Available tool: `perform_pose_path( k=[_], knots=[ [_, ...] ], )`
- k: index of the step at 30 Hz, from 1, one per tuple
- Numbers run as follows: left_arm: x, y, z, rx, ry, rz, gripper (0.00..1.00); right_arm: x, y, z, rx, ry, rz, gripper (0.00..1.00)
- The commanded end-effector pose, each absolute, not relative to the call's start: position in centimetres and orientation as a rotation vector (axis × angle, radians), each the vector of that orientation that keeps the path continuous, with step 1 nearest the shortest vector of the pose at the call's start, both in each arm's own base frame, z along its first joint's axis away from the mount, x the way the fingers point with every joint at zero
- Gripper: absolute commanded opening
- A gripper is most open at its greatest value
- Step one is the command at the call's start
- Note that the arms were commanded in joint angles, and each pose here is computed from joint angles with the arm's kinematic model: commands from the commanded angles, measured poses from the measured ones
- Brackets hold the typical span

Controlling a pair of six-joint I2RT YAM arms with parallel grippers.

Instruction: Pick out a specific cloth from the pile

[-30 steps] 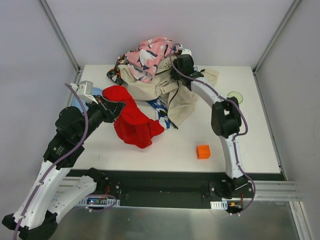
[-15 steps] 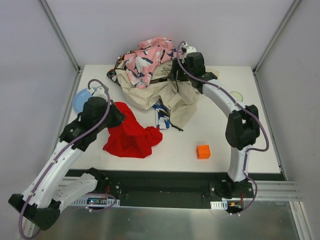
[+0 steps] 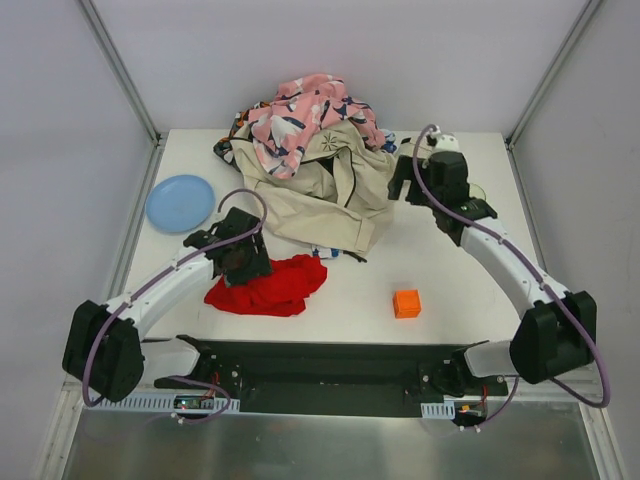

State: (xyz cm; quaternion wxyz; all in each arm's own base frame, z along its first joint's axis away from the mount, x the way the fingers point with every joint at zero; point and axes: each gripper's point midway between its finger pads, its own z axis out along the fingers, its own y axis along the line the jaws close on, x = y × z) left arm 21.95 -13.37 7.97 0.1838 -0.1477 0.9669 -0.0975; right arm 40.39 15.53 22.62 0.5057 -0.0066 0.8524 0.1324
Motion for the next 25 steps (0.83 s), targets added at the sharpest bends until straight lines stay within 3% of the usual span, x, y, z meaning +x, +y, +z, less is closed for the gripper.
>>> perform_pose_path(
  k=[1, 12, 25],
  knots=[
    [20.6, -14.1, 10.0, -0.399, 2.662, -0.418, 0.99, 38.4, 9.8, 20.8, 0.232, 2.057, 0.239, 0.96],
    [22.7, -11.7, 25.8, -0.330, 2.146, -0.517, 0.99, 33.3, 2.6, 23.4, 0.397, 1.930, -0.036, 0.96],
    [22.8, -10.1, 26.1, -0.391, 2.090, -0.456, 0.99, 30.2, -0.4, 25.7, 0.498, 1.764, -0.097, 0.96]
  ],
)
